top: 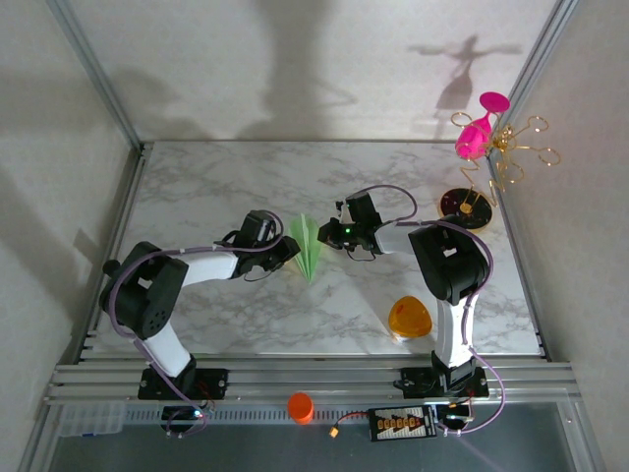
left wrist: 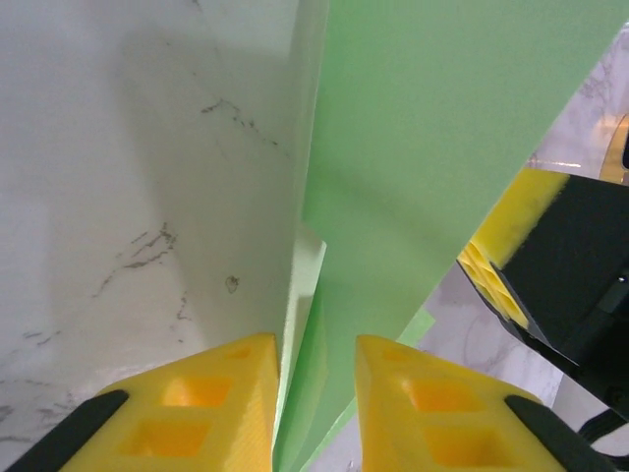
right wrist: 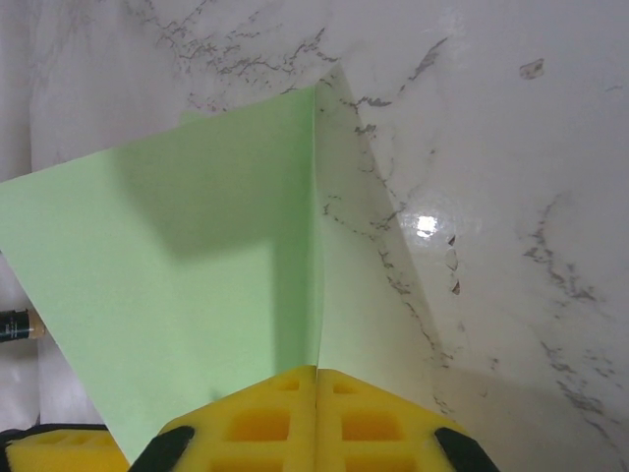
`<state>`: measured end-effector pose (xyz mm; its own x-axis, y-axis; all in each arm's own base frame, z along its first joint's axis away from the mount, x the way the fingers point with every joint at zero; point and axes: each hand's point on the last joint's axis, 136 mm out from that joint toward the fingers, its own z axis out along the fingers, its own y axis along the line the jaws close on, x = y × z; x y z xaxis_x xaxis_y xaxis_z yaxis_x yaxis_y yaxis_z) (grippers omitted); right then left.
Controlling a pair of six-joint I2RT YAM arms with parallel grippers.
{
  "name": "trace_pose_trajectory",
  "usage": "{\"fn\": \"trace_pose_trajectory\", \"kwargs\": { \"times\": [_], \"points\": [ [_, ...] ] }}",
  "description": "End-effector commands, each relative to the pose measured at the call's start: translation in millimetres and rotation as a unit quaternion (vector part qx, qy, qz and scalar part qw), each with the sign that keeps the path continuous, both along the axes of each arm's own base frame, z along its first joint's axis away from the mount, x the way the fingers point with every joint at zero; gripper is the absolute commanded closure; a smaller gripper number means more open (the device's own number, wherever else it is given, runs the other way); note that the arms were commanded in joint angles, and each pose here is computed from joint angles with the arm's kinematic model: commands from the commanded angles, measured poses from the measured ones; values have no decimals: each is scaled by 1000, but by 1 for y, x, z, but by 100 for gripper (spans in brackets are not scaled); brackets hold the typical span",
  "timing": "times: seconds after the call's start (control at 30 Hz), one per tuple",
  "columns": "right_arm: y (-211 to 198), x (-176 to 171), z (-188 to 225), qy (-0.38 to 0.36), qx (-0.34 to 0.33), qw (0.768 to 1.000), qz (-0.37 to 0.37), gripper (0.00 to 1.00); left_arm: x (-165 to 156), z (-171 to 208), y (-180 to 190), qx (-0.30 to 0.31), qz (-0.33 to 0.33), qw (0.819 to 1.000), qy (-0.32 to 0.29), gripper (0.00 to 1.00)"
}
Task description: Fold a paper plane with a square sheet of paper (pick it up from the middle)
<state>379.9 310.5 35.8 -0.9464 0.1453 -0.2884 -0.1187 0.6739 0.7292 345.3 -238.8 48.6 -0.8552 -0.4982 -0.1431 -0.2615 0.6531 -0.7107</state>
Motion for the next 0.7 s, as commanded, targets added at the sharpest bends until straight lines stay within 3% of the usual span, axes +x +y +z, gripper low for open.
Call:
{"fn": "trace_pose_trajectory", "kwargs": {
  "times": [0.0, 0.47, 0.67],
  "points": [
    [5, 2, 4, -6, 2, 1000, 9, 93, 5, 18, -5, -3, -8, 1000, -24, 75],
    [5, 1, 3, -5, 2, 1000, 9, 93, 0, 11, 3, 24, 0, 1000, -13, 72],
    [5, 1, 3, -5, 1, 1000, 9, 94, 0, 18, -4, 7, -8, 1000, -21, 78]
  ]
}}
